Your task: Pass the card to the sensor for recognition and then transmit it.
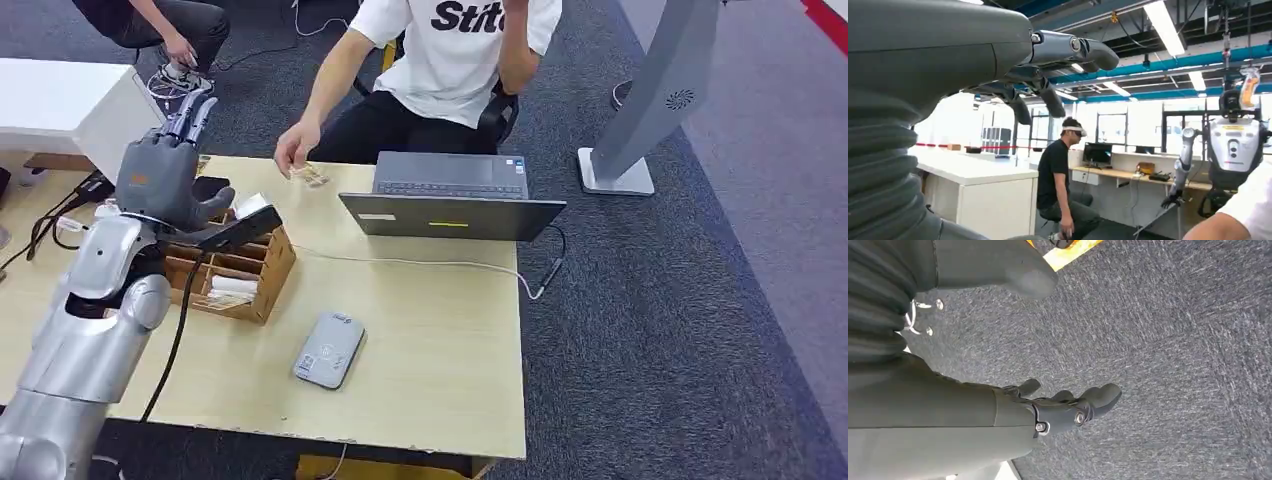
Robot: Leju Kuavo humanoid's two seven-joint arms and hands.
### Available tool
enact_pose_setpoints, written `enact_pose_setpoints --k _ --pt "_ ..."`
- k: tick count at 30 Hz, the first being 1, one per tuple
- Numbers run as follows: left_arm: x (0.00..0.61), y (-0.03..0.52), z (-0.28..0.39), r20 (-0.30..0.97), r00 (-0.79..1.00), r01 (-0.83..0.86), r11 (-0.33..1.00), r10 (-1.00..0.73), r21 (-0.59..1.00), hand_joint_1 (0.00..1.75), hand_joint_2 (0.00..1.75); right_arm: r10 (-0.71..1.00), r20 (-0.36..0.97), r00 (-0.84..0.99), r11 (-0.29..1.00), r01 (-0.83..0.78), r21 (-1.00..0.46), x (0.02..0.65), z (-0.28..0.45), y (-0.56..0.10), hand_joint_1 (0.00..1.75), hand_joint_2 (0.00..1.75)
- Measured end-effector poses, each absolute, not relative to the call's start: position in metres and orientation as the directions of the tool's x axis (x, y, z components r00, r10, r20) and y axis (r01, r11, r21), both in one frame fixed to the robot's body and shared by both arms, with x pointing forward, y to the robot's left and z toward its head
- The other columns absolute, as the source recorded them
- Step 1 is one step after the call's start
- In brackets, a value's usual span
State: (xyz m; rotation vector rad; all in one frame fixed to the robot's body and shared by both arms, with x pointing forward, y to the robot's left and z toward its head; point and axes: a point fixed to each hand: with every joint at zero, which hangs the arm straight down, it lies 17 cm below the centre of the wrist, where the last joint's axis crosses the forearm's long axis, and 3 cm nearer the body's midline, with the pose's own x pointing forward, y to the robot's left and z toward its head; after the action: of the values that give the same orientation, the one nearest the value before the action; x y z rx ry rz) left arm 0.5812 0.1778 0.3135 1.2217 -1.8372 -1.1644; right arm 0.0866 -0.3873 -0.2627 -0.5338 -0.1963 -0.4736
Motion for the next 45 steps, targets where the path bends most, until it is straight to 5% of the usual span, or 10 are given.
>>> enact_pose_setpoints --k 16,25,45 --pt "0.553 0.188 0.28 0.088 -0.412 -0.321 0.235 -0.907 0.917 0.0 1.75 -0.419 0.286 0.862 0.738 0.507 -0.446 0.078 -0.264 -0.385 0.0 1.75" --pt "0.516 0.228 0.214 0.283 -0.453 -0.106 0.366 -0.846 0.925 0.0 1.75 -0.438 0.268 0.858 0.722 0.513 -0.464 0.066 -0.265 -0.384 0.0 1.75" --pt "0.481 0.272 0.192 0.267 -0.432 -0.044 0.316 -0.862 0.948 0.0 1.75 -0.434 0.262 0.862 0.726 0.507 -0.464 0.065 -0.265 -0.381 0.0 1.75"
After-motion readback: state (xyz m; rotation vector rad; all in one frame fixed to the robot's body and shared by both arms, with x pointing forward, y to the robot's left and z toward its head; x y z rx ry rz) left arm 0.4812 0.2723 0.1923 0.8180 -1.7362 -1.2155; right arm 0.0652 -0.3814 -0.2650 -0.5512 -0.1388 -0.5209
